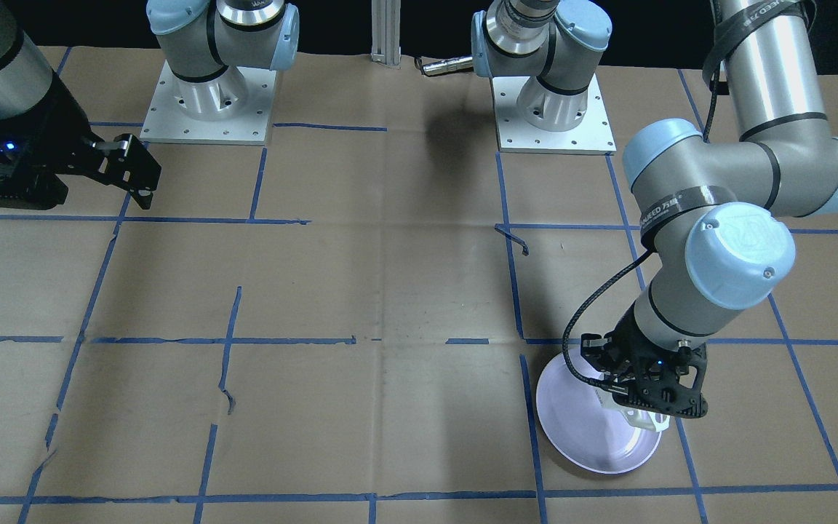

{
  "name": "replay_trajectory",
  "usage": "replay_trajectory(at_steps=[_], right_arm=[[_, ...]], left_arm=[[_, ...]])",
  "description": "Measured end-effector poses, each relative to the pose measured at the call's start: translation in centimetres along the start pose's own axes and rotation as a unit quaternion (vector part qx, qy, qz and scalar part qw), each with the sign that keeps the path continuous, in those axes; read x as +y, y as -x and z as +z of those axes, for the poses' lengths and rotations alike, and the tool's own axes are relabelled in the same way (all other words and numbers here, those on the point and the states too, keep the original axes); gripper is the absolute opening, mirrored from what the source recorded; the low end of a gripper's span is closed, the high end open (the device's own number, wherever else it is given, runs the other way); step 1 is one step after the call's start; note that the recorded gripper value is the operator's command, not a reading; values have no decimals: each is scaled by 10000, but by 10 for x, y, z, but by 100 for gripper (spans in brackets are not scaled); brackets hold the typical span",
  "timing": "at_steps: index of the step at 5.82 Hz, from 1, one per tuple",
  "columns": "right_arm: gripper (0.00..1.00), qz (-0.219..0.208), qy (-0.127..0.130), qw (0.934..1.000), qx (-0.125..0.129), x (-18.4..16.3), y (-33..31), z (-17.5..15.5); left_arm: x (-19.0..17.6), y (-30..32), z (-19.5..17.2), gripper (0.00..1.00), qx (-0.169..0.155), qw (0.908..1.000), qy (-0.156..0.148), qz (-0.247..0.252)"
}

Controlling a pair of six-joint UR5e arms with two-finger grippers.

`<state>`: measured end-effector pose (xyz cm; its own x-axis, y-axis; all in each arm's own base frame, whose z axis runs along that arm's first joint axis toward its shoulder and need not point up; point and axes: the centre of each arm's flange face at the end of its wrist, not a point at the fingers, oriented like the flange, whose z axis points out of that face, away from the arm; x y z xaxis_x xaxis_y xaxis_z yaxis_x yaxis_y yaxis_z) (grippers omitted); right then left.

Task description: Flip cup and place on plate

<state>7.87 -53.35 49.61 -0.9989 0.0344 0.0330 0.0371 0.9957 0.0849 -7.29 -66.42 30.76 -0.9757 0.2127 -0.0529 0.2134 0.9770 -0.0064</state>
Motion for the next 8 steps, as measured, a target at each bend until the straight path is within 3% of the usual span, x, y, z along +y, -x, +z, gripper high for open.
replay_trajectory(at_steps=[1, 2, 3, 5, 7, 8], right_arm=[[100, 0, 0, 10000, 0, 0, 0, 0], [100, 0, -1, 10000, 0, 0, 0, 0], [100, 0, 0, 10000, 0, 0, 0, 0], [100, 0, -3, 10000, 0, 0, 0, 0], [100, 2, 1, 10000, 0, 0, 0, 0], [100, 3, -2, 10000, 0, 0, 0, 0]], left_arm=[[-4, -1, 25, 12, 40, 10000, 87, -17], [-4, -5, 39, 73, 63, 9998, 177, 1], [-3, -9, 47, 98, 74, 9997, 239, 21], [-2, -9, 26, 99, 5, 9999, 101, 19], [21, -13, -42, 99, -44, 10000, 11, -83], [45, -24, -82, 99, -25, 9991, 73, -423]])
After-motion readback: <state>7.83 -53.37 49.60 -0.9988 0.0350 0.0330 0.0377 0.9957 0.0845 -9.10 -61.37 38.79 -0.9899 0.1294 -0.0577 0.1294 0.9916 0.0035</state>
